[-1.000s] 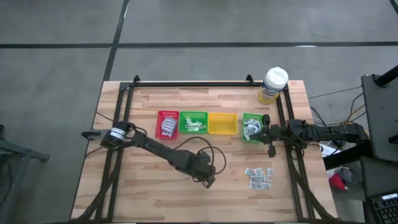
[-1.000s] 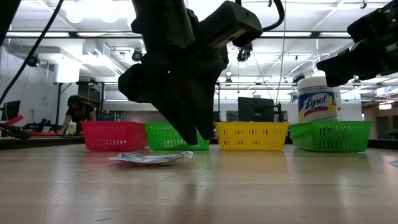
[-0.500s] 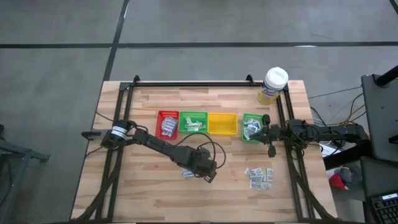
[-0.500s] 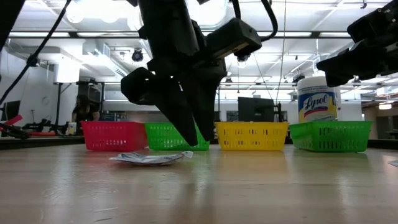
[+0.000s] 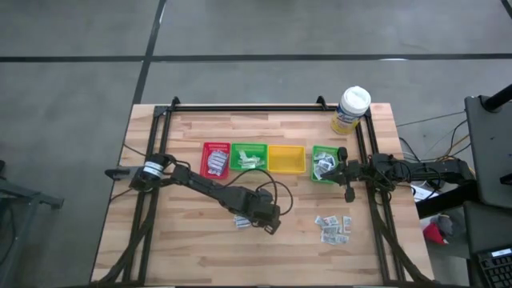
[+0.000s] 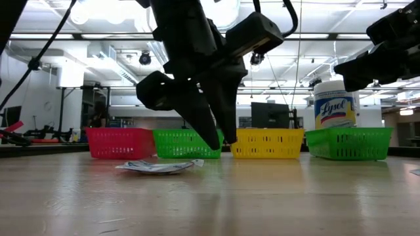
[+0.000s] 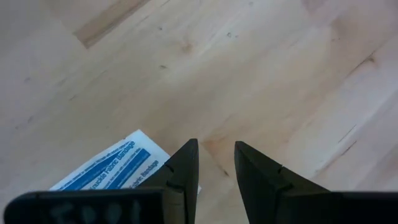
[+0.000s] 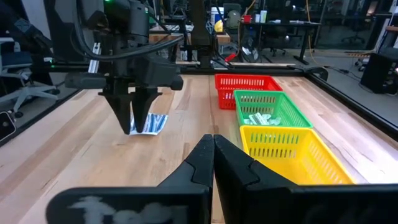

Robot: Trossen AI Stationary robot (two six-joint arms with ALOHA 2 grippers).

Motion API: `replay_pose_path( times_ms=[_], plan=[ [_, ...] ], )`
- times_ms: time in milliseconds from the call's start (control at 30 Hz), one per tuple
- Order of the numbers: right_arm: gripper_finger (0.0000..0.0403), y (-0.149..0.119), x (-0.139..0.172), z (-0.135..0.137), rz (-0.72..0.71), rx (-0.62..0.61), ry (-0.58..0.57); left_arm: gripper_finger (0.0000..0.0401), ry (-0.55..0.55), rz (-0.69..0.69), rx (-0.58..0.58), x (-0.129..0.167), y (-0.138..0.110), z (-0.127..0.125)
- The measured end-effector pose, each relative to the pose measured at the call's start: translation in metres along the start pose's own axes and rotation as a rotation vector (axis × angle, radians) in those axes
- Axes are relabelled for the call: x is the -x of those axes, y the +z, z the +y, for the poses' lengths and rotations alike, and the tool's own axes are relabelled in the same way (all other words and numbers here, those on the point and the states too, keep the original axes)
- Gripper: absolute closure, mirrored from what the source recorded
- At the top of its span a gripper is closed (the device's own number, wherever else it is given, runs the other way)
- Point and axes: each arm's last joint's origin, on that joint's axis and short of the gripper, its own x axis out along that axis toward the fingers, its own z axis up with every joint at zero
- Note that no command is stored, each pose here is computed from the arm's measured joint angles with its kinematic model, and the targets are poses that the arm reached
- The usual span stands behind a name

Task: Pick & Place First Aid Supplies
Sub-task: Put the blue bandage into the red bin

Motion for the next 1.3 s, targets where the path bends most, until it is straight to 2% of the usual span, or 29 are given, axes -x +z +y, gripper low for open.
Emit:
replay_pose_path(
  times_ms=[133, 300, 533, 767, 867, 933, 1000, 1100, 1300],
  plan=[
    [0.0394, 0.0, 0.0, 0.0, 0.0, 0.0, 0.0, 0.0304, 0.007, -0.017, -0.008, 0.0, 0.0005, 0.0002],
    [0.0394, 0.0001, 0.0, 0.0, 0.0, 0.0, 0.0, 0.0304, 0.051, -0.124, 0.0, 0.0003, 0.0034, 0.0016],
    [0.0394, 0.0, 0.0, 0.0, 0.0, -0.002, 0.0, 0.0293, 0.051, -0.119, 0.011, 0.0004, 0.0021, 0.0014],
    [0.0394, 0.0, 0.0, 0.0, 0.0, -0.001, 0.0, 0.0223, 0.049, -0.09, 0.009, 0.0002, 0.0006, 0.0018],
    [0.0394, 0.0001, 0.0, 0.0, 0.0, 0.0, 0.0, 0.0199, 0.016, -0.02, 0.007, 0.0002, -0.0006, 0.0006],
    [0.0394, 0.0, 0.0, 0.0, 0.0, -0.002, 0.0, 0.0192, -0.023, 0.063, -0.045, 0.0009, -0.0009, -0.0006],
    [0.0394, 0.0, 0.0, 0.0, 0.0, -0.001, 0.0, 0.019, -0.057, 0.129, -0.048, 0.0016, -0.0017, -0.0019],
    [0.0394, 0.0, 0.0, 0.0, 0.0, -0.002, 0.0, 0.019, -0.054, 0.147, 0.035, 0.0014, -0.0009, -0.0011],
    [0.0394, 0.0001, 0.0, 0.0, 0.0, -0.001, 0.0, 0.019, -0.042, 0.128, 0.095, 0.0009, 0.002, 0.0002]
  ],
)
